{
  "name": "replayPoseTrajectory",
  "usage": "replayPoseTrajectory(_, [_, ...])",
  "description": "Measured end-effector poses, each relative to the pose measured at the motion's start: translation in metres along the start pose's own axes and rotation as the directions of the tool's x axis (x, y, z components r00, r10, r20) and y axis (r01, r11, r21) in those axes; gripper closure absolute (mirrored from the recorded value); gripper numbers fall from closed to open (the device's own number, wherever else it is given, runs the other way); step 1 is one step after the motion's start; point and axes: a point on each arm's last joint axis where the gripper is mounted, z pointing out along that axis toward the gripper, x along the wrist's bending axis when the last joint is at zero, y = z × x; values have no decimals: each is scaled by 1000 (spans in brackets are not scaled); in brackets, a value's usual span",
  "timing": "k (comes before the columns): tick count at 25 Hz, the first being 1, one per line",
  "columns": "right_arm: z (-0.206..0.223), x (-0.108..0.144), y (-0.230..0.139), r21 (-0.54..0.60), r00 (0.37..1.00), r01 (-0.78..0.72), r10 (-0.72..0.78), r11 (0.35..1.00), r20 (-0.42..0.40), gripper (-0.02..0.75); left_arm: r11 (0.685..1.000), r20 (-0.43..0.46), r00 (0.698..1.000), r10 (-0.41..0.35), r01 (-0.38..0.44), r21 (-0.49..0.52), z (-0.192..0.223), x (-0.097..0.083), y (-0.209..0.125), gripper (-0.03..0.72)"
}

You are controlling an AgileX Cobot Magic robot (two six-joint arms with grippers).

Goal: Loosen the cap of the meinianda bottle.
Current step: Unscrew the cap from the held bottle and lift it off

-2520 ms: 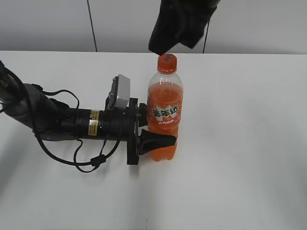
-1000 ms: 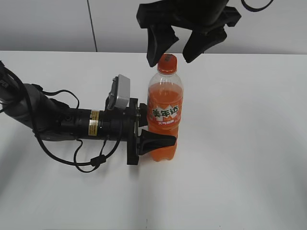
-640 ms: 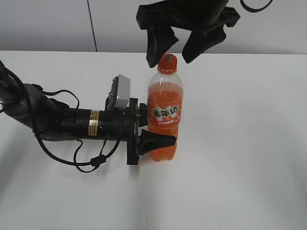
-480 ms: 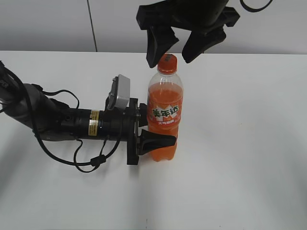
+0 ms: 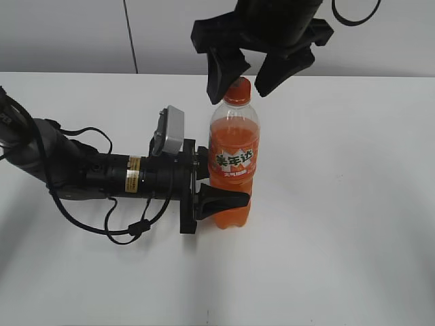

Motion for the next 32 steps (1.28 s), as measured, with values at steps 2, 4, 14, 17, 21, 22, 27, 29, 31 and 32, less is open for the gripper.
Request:
replayPoseTrajectory(2, [0,0,0,0,1000,0,0,1000,0,213,1000,0,1000,0,0,0,0,0,0,285])
replayPoseTrajectory(4, [0,0,0,0,1000,0,0,1000,0,237,1000,0,1000,0,0,0,0,0,0,285])
replayPoseTrajectory(14, [0,0,0,0,998,65,-65,998,2,445,1000,-1,1000,-2,2,0,0,0,0,285])
replayPoseTrajectory(17, [0,0,0,-1,980,200,-200,980,1,457,1000,-1,1000,-3,3,0,0,0,0,285])
replayPoseTrajectory(21, [0,0,0,-2,906,424,-424,906,-4,461,1000,1,1000,-1,1,0,0,0,0,285])
replayPoseTrajectory(22, [0,0,0,-3,876,482,-482,876,-3,461,1000,1,1000,-1,1,0,0,0,0,285])
replayPoseTrajectory(27, [0,1,0,-4,670,743,-743,670,-5,461,1000,3,1000,3,-3,1,0,0,0,285])
replayPoseTrajectory(29, [0,1,-1,-2,576,817,-817,576,-7,461,1000,5,1000,6,-6,1,0,0,0,285])
replayPoseTrajectory(31, [-1,1,-1,-2,468,883,-883,468,-10,461,1000,6,1000,9,-9,1,0,0,0,285])
replayPoseTrajectory(32, [-1,1,-1,-2,425,905,-905,425,-13,461,1000,8,1000,11,-11,2,0,-1,0,285])
